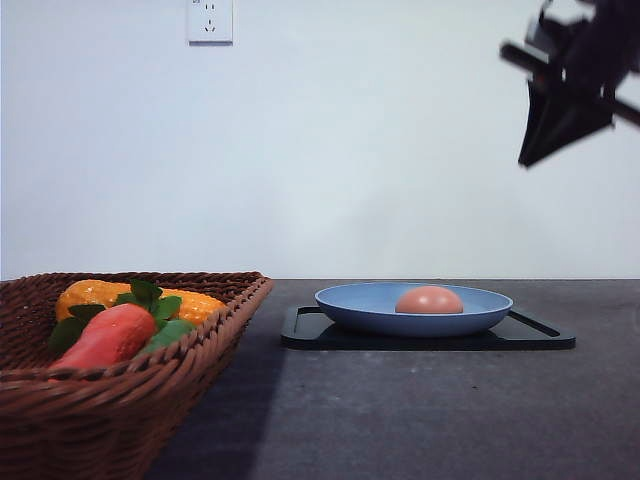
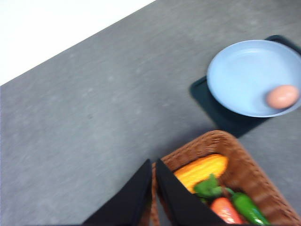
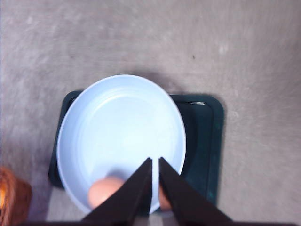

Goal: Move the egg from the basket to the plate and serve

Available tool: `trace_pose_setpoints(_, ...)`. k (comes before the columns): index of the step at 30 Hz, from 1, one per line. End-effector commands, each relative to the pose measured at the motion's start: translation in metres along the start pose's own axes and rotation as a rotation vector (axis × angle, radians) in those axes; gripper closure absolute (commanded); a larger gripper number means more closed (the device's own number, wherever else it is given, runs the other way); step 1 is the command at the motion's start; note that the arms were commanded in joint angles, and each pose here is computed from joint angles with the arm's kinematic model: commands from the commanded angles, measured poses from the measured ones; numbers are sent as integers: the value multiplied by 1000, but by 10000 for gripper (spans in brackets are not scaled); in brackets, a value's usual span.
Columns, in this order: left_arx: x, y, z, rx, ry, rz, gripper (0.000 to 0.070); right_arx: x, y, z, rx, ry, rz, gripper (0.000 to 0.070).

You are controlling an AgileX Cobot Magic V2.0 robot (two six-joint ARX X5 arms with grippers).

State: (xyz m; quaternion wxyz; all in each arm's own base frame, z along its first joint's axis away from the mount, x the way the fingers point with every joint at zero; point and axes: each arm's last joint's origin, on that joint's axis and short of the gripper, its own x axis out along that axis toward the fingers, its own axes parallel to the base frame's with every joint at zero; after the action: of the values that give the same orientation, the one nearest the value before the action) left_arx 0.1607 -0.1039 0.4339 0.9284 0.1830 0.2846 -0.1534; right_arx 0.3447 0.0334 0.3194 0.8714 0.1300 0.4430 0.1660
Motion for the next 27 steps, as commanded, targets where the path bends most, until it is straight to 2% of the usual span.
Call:
trace_pose_setpoints(1,2,5,3,-5,-9,30,700,-13,13,1,-63,-27,-29,700)
trace_pose_setpoints(5,13,22,-4,-66,9,99,700,-38,41,-11,-159,-64,-70,700)
trace_pose_setpoints(8,19,34,-15,-118,1,118,700,-55,60,-26,-218,-110,-86,700)
trace_pose_setpoints(14,27,43,-51,-200,-108,122,700,-78,79,-67,-307,-269,-94,700)
trace_pose_setpoints(21,37,30,-112,-309,-247,129,700,-82,72,-127,-342,-588,-128,700)
trace_pose_setpoints(27,36,15,-158,-359,-313,105,700,-72,52,-175,-341,-721,-122,700)
